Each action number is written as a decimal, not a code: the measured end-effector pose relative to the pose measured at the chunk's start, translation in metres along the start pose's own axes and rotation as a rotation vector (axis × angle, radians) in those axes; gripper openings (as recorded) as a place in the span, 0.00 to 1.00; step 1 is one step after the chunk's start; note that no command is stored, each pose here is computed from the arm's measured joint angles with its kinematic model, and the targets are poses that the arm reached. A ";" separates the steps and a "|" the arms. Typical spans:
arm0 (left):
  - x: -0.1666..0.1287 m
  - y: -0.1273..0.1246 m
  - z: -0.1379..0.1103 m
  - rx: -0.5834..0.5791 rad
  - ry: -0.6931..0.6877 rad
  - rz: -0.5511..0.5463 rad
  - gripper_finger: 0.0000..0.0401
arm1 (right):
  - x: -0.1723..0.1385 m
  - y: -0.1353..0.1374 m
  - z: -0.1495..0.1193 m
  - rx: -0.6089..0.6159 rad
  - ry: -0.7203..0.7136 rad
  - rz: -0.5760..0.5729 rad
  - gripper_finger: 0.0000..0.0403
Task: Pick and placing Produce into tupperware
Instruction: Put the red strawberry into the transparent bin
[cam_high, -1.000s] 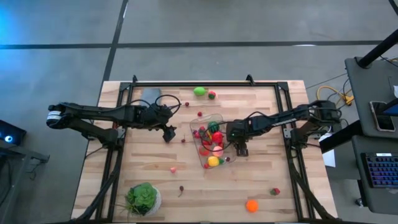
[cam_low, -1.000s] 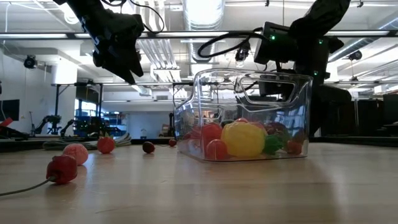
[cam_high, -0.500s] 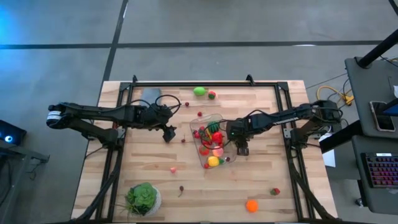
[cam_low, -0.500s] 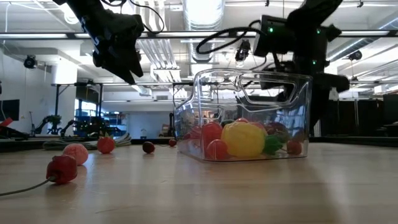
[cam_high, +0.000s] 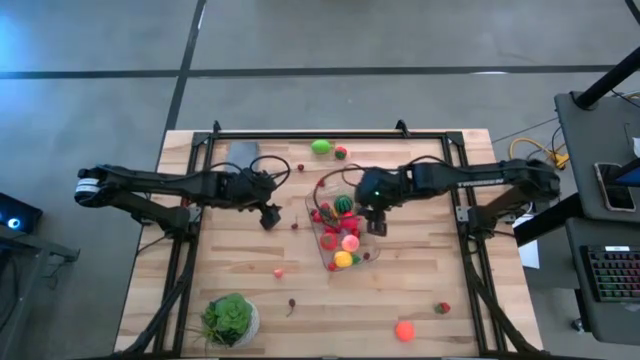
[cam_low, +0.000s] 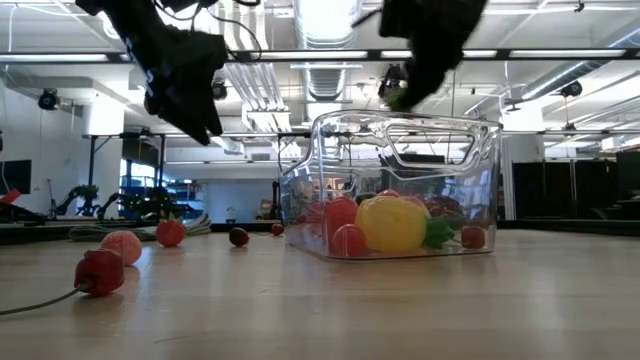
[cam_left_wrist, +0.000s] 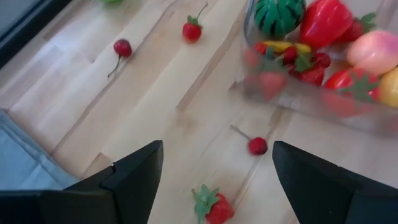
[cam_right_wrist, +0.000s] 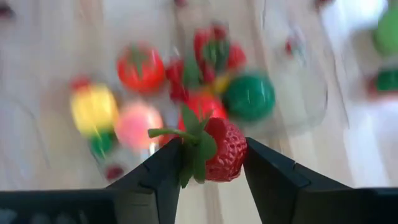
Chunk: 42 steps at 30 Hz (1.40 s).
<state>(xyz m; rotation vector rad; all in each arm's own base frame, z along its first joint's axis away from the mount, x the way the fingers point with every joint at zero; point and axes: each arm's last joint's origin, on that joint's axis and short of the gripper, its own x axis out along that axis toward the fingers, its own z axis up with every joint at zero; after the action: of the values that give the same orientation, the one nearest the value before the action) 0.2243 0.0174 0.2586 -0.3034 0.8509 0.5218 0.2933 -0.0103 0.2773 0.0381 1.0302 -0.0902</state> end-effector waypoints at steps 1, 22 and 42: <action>0.002 0.001 -0.002 0.002 0.008 0.004 0.72 | 0.000 0.001 0.007 -0.003 -0.021 0.017 0.41; 0.018 0.015 -0.054 -0.597 0.387 0.173 0.72 | 0.024 -0.025 0.054 0.223 0.142 -0.215 0.68; 0.086 -0.006 -0.065 -0.580 0.477 0.166 0.72 | 0.019 -0.042 0.051 0.302 0.148 -0.240 0.66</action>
<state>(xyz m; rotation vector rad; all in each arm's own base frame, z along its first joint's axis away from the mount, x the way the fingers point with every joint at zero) 0.2339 0.0098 0.1515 -0.9201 1.1816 0.8693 0.3426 -0.0572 0.2877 0.1989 1.1589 -0.4669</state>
